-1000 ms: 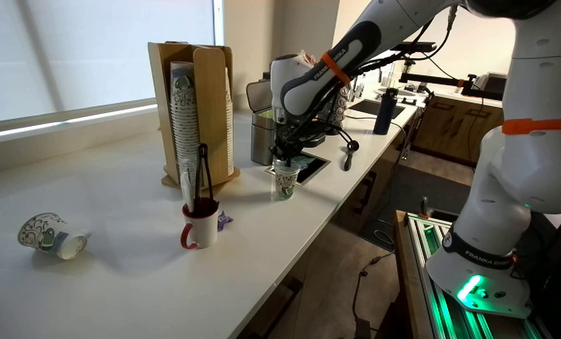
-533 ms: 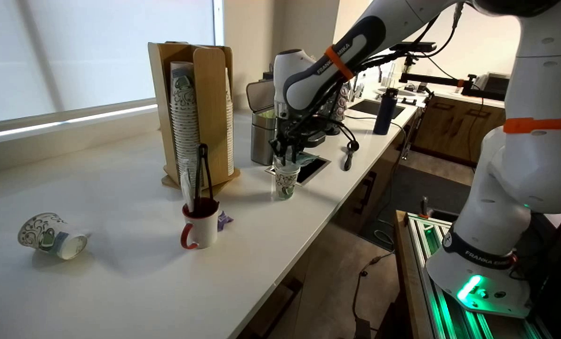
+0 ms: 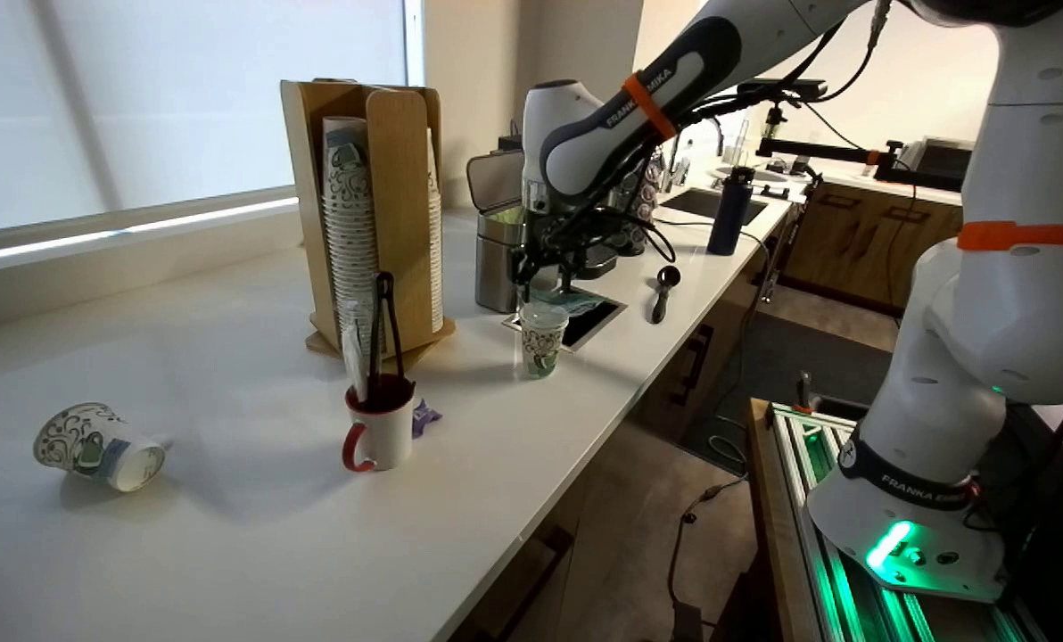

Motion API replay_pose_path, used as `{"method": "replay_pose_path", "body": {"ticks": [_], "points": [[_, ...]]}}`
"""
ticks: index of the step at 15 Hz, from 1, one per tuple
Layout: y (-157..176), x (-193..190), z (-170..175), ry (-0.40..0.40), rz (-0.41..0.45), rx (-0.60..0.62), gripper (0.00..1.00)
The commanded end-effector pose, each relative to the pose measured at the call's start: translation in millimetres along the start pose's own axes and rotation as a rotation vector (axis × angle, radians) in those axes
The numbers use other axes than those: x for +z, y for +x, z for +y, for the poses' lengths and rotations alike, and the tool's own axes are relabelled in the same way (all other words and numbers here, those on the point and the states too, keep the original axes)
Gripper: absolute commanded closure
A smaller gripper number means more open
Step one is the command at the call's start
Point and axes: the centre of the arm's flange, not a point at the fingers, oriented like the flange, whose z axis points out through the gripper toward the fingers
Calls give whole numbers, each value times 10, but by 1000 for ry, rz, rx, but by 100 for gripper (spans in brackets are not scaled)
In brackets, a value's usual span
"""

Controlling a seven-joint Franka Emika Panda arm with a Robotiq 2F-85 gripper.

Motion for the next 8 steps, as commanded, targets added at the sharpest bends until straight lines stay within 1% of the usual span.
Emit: {"method": "replay_pose_path", "body": {"ticks": [1, 2, 5, 6, 7, 8], "points": [[-115, -167, 100, 31, -7, -13, 17], [-147, -193, 119, 38, -2, -17, 18], [-318, -267, 267, 71, -3, 2, 12], [-396, -301, 378, 85, -5, 26, 3], [-472, -330, 494, 100, -14, 50, 3], [-544, -354, 611, 115, -15, 85, 0]]}}
